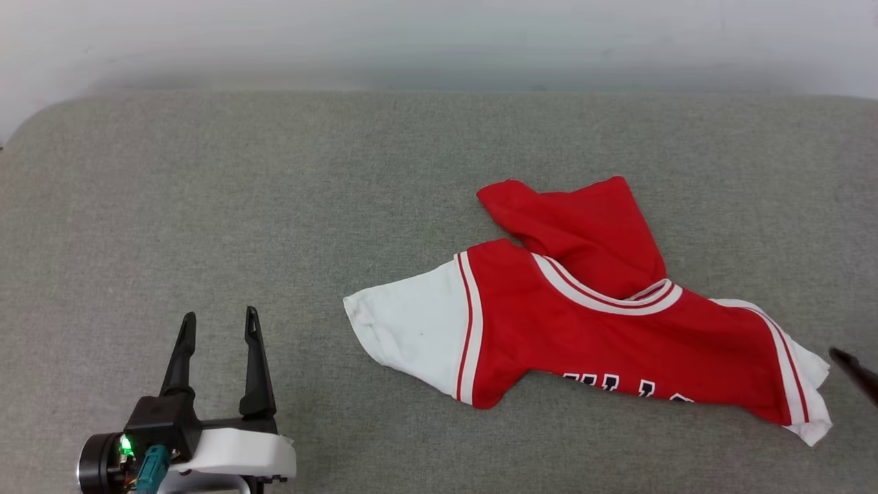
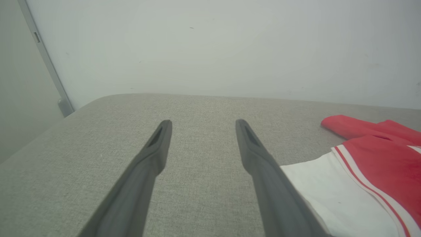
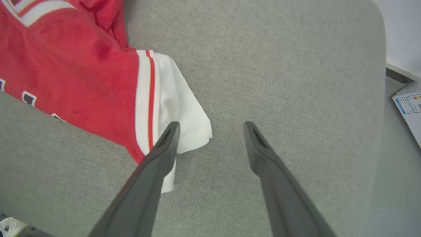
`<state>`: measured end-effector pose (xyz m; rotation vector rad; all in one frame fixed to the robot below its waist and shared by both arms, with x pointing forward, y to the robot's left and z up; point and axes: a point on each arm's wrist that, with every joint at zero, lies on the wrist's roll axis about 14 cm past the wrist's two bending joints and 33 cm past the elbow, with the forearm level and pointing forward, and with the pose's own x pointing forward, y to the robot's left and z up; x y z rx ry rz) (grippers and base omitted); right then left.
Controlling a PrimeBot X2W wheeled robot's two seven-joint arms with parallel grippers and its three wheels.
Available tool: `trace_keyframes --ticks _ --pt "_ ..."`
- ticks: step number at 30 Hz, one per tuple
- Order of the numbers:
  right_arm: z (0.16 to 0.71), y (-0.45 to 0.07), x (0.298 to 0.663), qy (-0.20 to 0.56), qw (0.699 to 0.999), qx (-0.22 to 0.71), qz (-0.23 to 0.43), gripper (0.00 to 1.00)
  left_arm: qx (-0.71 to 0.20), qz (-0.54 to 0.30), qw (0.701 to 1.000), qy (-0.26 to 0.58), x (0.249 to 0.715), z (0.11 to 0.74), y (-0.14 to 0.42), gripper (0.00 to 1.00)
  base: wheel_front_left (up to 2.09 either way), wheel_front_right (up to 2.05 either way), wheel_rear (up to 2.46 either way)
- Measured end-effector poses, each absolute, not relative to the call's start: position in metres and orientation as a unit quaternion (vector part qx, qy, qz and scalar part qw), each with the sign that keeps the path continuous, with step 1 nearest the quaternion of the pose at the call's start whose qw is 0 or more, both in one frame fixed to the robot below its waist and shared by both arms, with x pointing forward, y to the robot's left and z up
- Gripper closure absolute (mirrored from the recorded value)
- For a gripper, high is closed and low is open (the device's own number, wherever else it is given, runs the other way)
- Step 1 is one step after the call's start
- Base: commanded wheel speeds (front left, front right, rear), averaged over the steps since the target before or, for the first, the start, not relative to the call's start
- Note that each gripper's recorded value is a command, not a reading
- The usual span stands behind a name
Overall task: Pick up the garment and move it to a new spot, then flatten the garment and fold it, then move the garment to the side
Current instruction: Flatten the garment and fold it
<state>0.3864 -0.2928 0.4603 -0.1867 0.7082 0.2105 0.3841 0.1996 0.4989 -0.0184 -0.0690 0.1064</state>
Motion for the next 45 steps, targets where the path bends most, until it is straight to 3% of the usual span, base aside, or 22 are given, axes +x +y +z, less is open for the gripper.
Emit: trace_keyframes --ticks 6,13,19,23,24,25,29,32,40,45 --pt "0.42 -0.285 0.378 0.458 0.873 -0.108 0.128 0.0 -0.009 0.06 0.998 -0.022 0.387 0.49 0.202 0.0 0.0 0.0 0.0" --pt "0.385 -0.283 0.391 0.51 0.839 -0.131 0.136 0.0 -0.007 0.066 0.998 -0.011 0.396 0.481 0.205 0.0 0.0 0.0 0.0" --pt "0.351 -0.28 0.382 0.561 0.803 -0.137 0.147 0.0 -0.001 0.079 0.997 0.0 0.398 0.473 0.213 0.0 0.0 0.0 0.0" --pt "0.344 -0.278 0.377 0.573 0.795 -0.131 0.15 0.0 0.0 0.082 0.997 0.003 0.398 0.471 0.214 0.0 0.0 0.0 0.0" --pt "0.344 -0.278 0.377 0.571 0.796 -0.129 0.152 0.77 0.0 0.082 0.997 0.003 0.398 0.471 0.214 0.0 0.0 0.0 0.0" --pt "0.344 -0.277 0.376 0.569 0.797 -0.129 0.154 1.0 0.0 0.084 0.997 0.002 0.399 0.472 0.215 0.0 0.0 0.0 0.0" --pt "0.344 -0.267 0.371 0.549 0.812 -0.109 0.165 1.0 0.001 0.079 0.997 -0.003 0.401 0.475 0.212 0.0 0.0 0.0 0.0" --pt "0.354 -0.266 0.379 0.506 0.841 -0.101 0.164 1.0 0.0 0.074 0.997 -0.01 0.401 0.479 0.21 0.0 0.0 0.0 0.0" --pt "0.431 -0.281 0.423 0.315 0.937 -0.089 0.124 1.0 0.001 0.057 0.998 -0.035 0.397 0.497 0.205 0.0 0.0 0.0 0.0" --pt "0.477 -0.3 0.424 0.228 0.965 -0.088 0.091 1.0 0.015 0.027 0.998 -0.062 0.4 0.516 0.197 0.0 0.0 0.0 0.0"
